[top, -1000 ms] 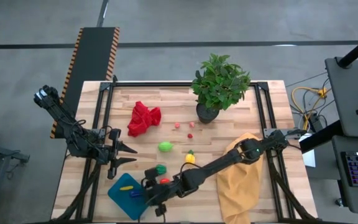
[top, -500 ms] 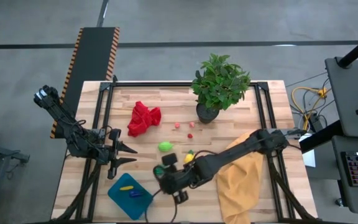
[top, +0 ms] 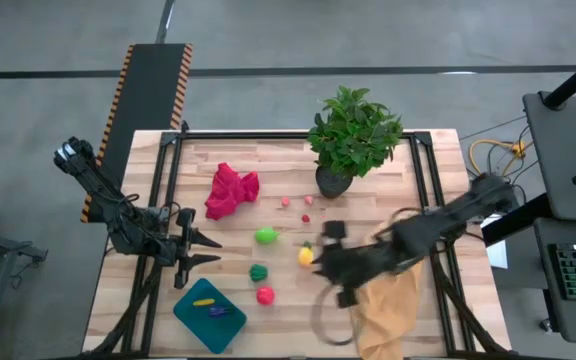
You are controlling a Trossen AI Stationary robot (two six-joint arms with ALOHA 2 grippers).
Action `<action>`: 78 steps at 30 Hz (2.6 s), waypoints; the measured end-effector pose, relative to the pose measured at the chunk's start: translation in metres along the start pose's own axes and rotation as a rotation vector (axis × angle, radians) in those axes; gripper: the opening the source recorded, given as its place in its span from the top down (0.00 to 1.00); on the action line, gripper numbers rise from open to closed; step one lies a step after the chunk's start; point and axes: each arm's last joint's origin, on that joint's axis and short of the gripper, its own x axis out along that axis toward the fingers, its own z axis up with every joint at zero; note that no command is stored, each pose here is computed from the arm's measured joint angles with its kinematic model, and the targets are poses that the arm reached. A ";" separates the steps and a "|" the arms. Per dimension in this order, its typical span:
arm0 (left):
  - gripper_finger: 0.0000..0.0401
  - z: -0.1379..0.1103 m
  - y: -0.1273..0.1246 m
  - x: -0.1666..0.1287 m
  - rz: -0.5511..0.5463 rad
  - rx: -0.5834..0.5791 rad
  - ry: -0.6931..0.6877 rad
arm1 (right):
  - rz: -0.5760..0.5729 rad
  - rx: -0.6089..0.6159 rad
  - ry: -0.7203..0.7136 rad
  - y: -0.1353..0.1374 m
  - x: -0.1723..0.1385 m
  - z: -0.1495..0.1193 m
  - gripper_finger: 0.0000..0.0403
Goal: Pick and placing Produce into tupperware
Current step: Put the red raspberry into the blue bin
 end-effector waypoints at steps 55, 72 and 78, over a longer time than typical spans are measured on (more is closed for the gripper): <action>0.73 0.000 -0.001 0.001 -0.001 0.011 0.002 | -0.456 0.320 -0.106 -0.074 0.134 -0.194 0.41; 0.73 0.000 -0.001 0.001 -0.001 0.012 0.003 | -0.351 0.407 -0.030 -0.114 0.171 -0.191 0.42; 0.73 0.000 -0.001 0.001 -0.001 0.011 0.003 | -0.313 0.424 -0.018 -0.120 0.176 -0.195 0.43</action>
